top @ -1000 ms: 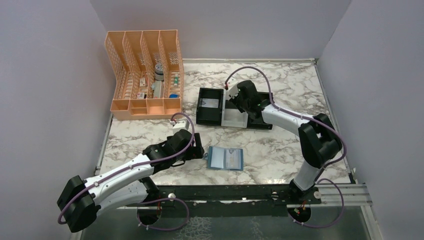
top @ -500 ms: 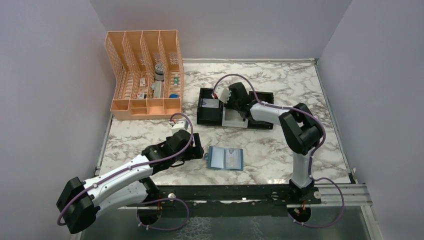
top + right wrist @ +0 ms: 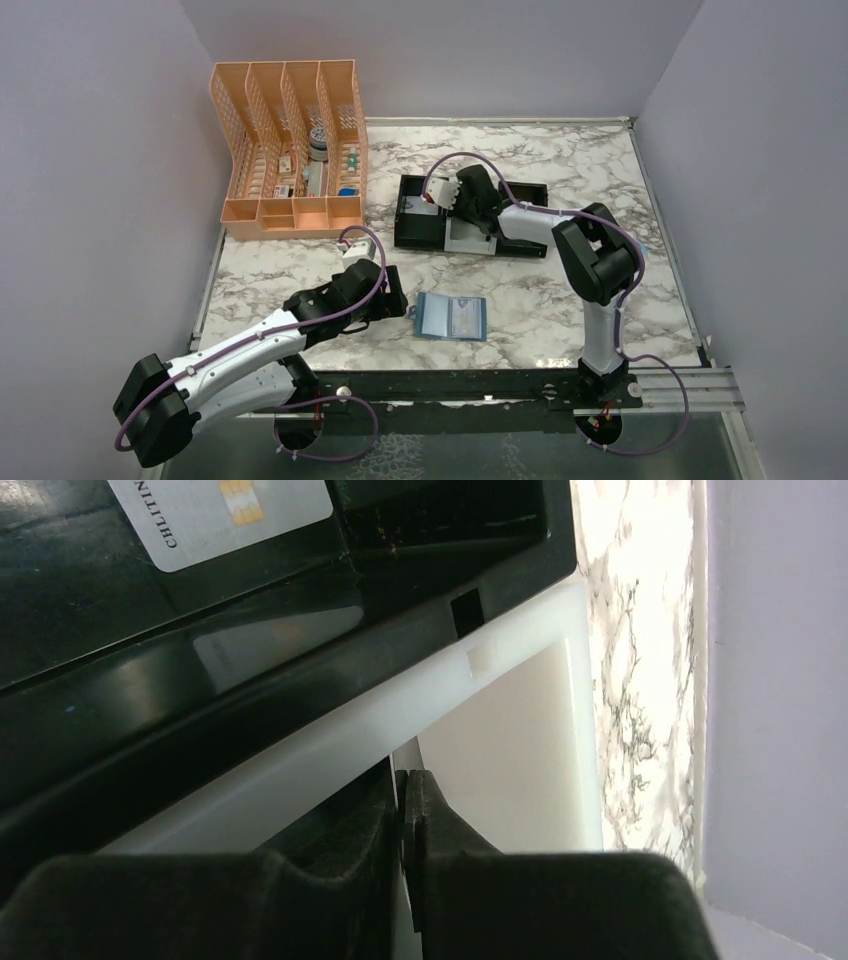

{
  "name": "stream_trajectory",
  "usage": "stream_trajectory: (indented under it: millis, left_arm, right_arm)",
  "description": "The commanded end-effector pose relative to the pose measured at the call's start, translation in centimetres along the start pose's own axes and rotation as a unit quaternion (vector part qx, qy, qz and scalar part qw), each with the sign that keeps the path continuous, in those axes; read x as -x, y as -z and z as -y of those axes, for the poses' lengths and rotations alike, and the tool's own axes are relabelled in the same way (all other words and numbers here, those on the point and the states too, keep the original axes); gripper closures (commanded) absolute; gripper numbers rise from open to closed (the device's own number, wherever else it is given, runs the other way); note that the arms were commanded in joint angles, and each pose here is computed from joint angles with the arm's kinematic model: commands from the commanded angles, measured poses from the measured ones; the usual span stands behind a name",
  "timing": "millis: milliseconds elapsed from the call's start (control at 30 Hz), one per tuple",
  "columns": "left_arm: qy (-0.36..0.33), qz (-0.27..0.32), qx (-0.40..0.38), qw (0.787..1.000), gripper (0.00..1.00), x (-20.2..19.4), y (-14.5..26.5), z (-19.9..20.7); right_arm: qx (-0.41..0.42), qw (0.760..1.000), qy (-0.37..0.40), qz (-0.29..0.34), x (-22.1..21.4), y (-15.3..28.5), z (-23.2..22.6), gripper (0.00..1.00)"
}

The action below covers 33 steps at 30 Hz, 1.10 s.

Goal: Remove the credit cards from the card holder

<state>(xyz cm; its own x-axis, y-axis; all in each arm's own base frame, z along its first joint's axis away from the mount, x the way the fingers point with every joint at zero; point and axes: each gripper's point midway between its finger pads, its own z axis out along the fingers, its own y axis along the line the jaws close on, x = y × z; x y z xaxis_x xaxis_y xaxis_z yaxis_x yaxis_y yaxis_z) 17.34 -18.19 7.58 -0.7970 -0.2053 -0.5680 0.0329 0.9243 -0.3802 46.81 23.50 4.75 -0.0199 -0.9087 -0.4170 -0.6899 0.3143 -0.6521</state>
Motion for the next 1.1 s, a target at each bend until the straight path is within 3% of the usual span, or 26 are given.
stream_trajectory:
  millis: [0,67,100,167,467,700,800,900,1000,1067]
  left_arm:
    - [0.005,-0.008,-0.002,1.000,0.06,-0.3,0.0,0.0]
    - [0.005,-0.009,0.000,1.000,0.06,-0.4,-0.1,-0.1]
    - [0.004,-0.010,0.002,1.000,0.06,-0.4,-0.1,-0.2]
    - [0.005,-0.010,0.001,1.000,0.06,-0.4,-0.1,-0.1]
    - [0.005,-0.010,-0.001,1.000,0.06,-0.4,-0.1,0.0]
    - [0.008,-0.009,-0.006,1.000,0.06,-0.3,0.1,0.1]
    - [0.010,-0.008,-0.008,1.000,0.06,-0.3,0.1,0.2]
    - [0.010,-0.006,-0.010,1.000,0.06,-0.2,0.2,0.2]
    - [0.008,-0.001,-0.011,1.000,0.06,0.0,0.3,0.2]
    - [0.004,0.002,-0.010,1.000,0.06,0.2,0.4,0.2]
  right_arm:
    - [0.038,0.999,-0.005,0.025,0.9,0.3,-1.4,0.93]
    - [0.048,0.998,-0.014,0.031,1.3,0.4,-1.5,0.92]
    - [0.053,0.998,-0.019,0.033,1.6,0.6,-1.4,0.78]
    - [0.063,0.997,-0.032,0.034,1.9,0.8,-1.4,0.65]
    - [0.060,0.992,-0.096,0.057,3.8,2.6,0.7,0.59]
    - [0.067,0.970,-0.218,0.087,5.9,5.1,1.4,0.60]
    - [0.067,0.948,-0.304,0.061,5.5,5.4,0.8,0.72]
    - [0.100,0.918,-0.384,0.012,5.1,5.5,-1.0,0.77]
    - [0.138,0.894,-0.427,0.003,5.4,5.8,-3.2,0.90]
    - [0.142,0.881,-0.451,0.010,5.4,6.3,-3.9,0.91]
